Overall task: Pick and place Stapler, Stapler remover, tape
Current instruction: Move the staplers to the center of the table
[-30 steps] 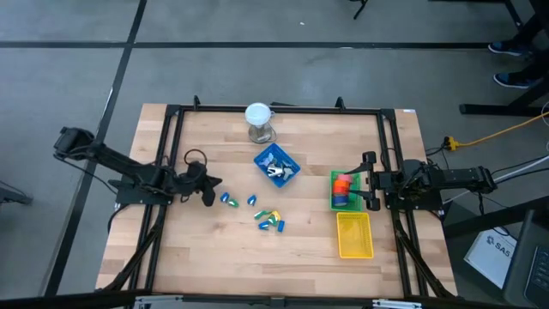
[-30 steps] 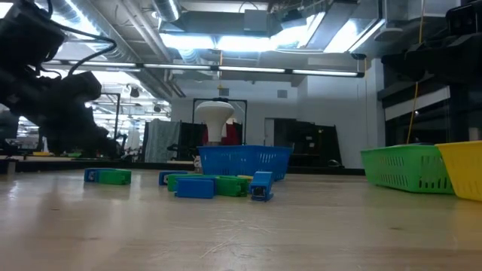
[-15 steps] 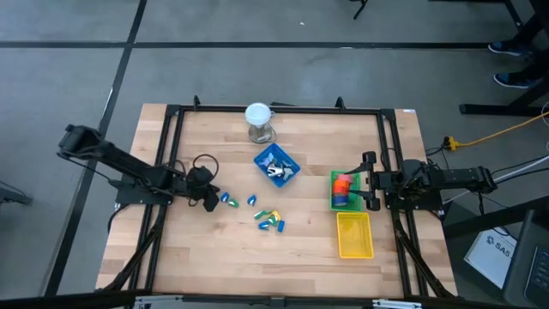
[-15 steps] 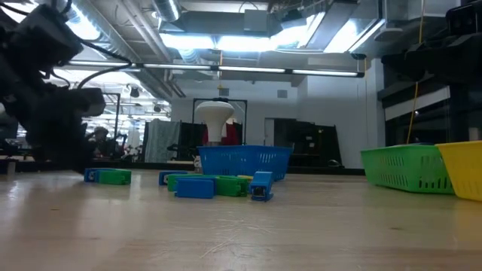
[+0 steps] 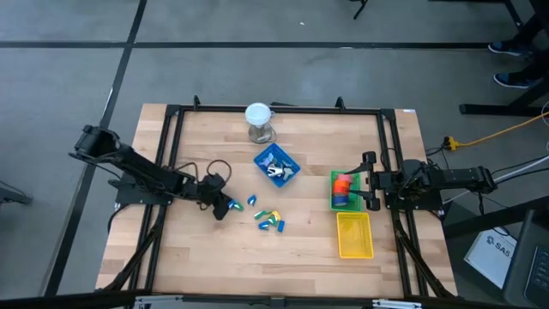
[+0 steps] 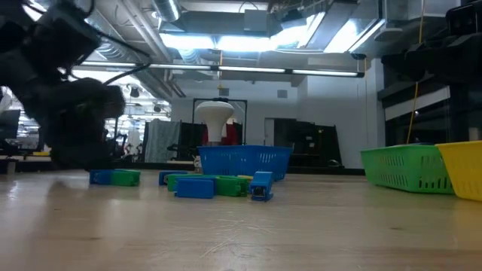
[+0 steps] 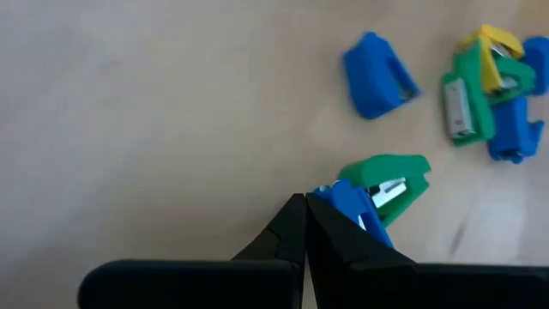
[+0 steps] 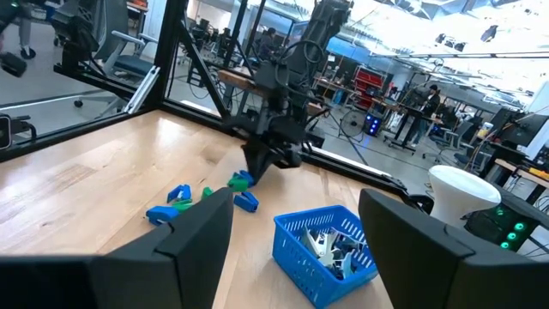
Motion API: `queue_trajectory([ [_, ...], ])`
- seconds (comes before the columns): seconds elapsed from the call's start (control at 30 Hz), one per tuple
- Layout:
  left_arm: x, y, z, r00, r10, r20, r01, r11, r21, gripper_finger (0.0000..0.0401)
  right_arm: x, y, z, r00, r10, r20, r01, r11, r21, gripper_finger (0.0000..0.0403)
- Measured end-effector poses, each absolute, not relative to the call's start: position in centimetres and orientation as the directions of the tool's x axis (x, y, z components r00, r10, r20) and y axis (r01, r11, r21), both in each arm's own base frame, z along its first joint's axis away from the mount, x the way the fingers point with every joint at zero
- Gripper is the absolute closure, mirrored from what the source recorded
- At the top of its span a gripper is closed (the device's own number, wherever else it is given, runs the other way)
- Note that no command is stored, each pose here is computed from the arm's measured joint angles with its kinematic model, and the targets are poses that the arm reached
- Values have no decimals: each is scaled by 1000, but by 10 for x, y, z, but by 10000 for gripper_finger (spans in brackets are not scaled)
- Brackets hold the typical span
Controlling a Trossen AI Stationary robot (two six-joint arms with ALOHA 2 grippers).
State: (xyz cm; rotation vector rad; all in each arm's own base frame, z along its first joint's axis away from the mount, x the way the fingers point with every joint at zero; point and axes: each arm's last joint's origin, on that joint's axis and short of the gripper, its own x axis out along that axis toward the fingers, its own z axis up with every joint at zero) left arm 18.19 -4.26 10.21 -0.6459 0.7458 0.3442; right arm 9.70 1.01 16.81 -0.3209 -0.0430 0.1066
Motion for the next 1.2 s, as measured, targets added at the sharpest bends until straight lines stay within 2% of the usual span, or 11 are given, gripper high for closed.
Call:
queue_trajectory([
  [0.27, 231, -58, 102, 666, 5, -746, -452, 798, -398, 400, 97, 10, 168, 993, 111, 26, -97, 943, -317, 143],
  [0.57, 281, -74, 95, 707, -104, -699, -314, 840, -443, 400, 97, 10, 168, 993, 111, 25, -97, 943, -317, 143],
  [0.8, 305, -74, 85, 765, -200, -612, -121, 889, -441, 400, 97, 10, 168, 993, 111, 25, -98, 943, -317, 143],
  [0.97, 317, -69, 87, 756, -267, -597, -8, 909, -416, 400, 97, 10, 168, 993, 111, 25, -98, 943, -317, 143],
  [1.03, 315, -67, 90, 744, -258, -616, -7, 919, -394, 400, 97, 10, 168, 993, 111, 26, -98, 943, -317, 143],
  [1.2, 300, -61, 110, 691, -135, -710, -91, 959, -270, 400, 97, 10, 168, 993, 111, 25, -98, 943, -317, 143],
])
